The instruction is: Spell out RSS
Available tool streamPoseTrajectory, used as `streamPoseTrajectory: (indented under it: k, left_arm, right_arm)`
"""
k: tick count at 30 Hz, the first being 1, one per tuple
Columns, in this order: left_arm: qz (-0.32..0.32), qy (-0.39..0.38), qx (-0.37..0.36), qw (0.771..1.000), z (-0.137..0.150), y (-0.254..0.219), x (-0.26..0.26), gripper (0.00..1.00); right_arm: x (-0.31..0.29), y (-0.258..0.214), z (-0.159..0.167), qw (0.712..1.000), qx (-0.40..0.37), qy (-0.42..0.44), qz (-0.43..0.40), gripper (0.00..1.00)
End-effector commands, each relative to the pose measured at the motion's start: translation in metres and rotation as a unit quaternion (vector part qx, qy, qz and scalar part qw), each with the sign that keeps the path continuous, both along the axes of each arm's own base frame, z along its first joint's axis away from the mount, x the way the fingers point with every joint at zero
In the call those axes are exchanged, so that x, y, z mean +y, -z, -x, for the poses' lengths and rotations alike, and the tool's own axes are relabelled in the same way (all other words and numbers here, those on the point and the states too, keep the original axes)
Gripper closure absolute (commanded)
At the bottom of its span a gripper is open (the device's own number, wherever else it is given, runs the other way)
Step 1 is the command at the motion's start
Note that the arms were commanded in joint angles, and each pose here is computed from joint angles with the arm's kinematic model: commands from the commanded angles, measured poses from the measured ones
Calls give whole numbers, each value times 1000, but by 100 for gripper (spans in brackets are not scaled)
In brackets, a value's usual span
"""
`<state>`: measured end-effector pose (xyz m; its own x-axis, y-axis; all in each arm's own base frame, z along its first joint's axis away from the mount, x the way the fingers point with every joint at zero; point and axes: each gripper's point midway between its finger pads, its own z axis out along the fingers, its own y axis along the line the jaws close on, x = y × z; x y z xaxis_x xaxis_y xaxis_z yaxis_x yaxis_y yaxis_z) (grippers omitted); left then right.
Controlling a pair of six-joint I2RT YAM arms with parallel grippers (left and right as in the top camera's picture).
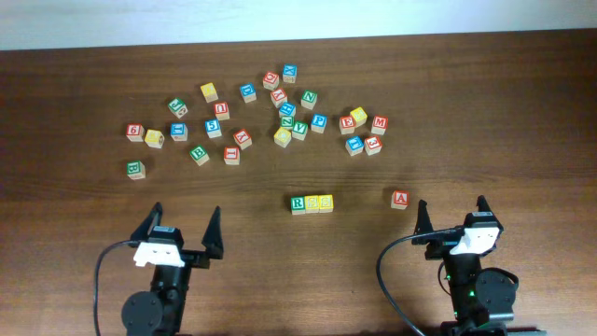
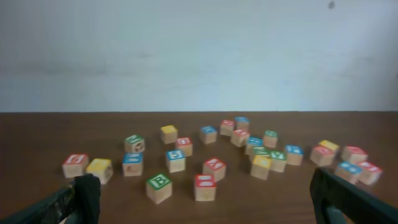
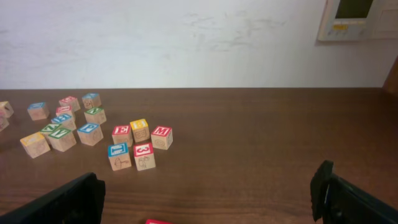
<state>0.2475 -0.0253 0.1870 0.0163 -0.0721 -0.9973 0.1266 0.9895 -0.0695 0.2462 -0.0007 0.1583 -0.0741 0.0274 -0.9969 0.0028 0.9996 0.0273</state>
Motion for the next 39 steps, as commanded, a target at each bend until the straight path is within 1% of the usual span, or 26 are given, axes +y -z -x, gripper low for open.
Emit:
streamPoseTrajectory:
  k: [1, 3, 7, 11, 16, 20, 39]
  left_arm:
    - [4, -42, 13, 999, 1, 11, 19, 1]
    - [4, -64, 51, 997, 2, 30, 29, 1]
    - [-22, -77, 51, 995, 2, 31, 35, 1]
    - [-22, -118, 53, 991, 3, 31, 51, 1]
    - [-22, -116, 54, 992, 3, 32, 51, 1]
    - [-39, -108, 53, 992, 3, 32, 47, 1]
    - [-39, -107, 52, 992, 3, 31, 47, 1]
  right_arm:
    - [-3, 3, 0, 1000, 2, 7, -3, 2]
    - [-3, 3, 0, 1000, 2, 7, -3, 2]
    - [-3, 3, 0, 1000, 2, 7, -3, 2]
    - [-3, 3, 0, 1000, 2, 7, -3, 2]
    - [-3, 3, 0, 1000, 2, 7, -3, 2]
    - [-3, 3, 0, 1000, 2, 7, -3, 2]
    - [-3, 3, 0, 1000, 2, 7, -3, 2]
